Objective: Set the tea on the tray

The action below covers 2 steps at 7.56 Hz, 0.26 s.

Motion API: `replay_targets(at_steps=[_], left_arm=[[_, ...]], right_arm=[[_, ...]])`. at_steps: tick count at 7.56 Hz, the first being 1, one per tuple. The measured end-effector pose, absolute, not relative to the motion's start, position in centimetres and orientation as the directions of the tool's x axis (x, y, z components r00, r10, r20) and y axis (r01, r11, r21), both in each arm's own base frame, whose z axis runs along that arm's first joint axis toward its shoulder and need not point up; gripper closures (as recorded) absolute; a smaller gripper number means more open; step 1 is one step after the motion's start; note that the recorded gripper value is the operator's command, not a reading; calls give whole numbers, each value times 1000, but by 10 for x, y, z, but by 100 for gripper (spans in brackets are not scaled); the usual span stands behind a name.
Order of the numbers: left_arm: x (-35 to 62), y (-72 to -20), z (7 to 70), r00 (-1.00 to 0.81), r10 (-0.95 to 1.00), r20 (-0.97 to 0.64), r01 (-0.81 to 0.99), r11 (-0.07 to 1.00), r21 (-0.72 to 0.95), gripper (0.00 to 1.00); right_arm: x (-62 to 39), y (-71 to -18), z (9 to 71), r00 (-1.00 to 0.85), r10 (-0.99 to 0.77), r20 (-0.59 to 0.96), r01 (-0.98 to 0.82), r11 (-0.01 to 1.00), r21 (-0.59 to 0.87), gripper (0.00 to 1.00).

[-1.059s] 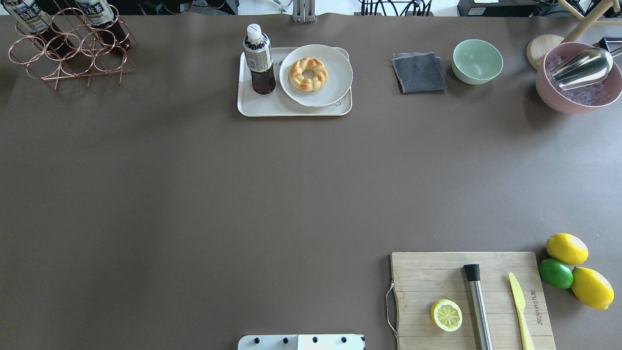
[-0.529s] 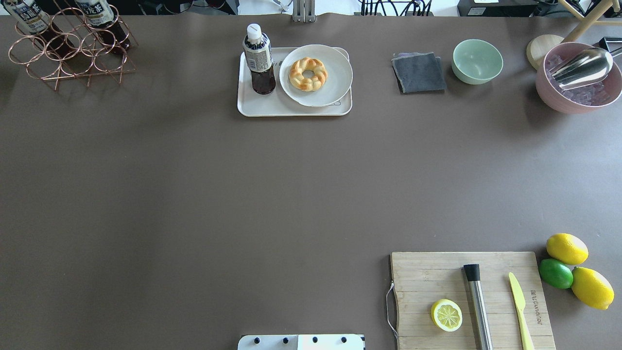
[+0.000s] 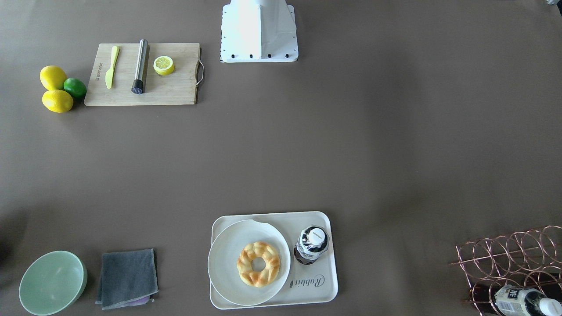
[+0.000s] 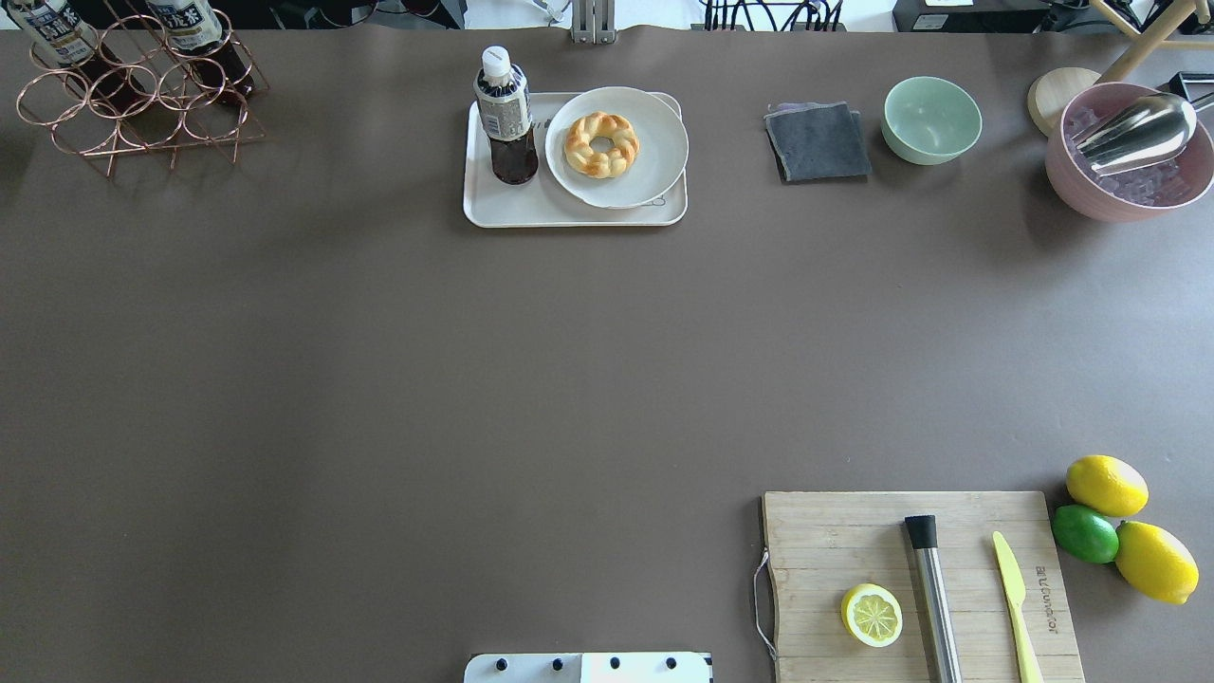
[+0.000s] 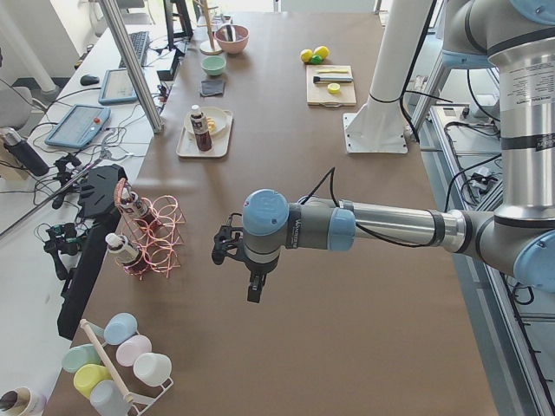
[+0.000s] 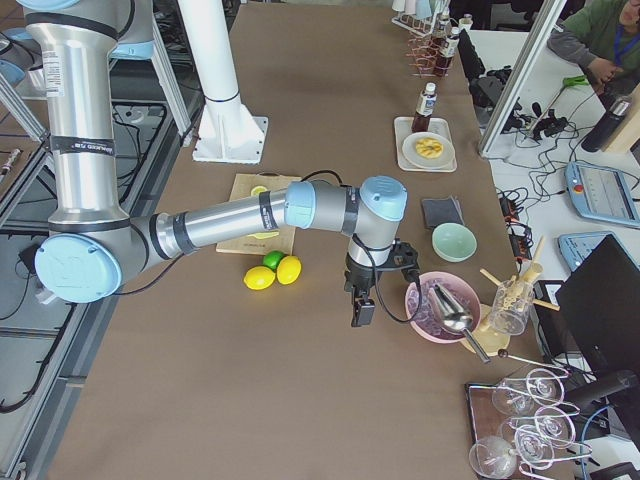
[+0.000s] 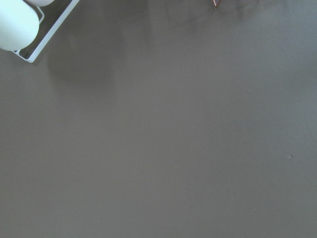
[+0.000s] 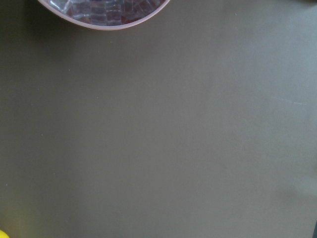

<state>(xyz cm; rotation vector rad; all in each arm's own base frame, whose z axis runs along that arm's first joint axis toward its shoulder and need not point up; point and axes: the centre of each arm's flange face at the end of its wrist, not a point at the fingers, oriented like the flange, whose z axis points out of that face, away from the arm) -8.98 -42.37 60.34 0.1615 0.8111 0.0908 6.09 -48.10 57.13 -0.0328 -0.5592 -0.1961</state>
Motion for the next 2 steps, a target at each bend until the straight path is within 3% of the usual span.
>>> replay_targets(at_steps=[2], left_arm=[[-90, -423, 603, 686, 142, -714, -19, 984, 178, 0]], right_arm=[[61, -481, 571, 829, -177, 530, 194, 981, 24, 0]])
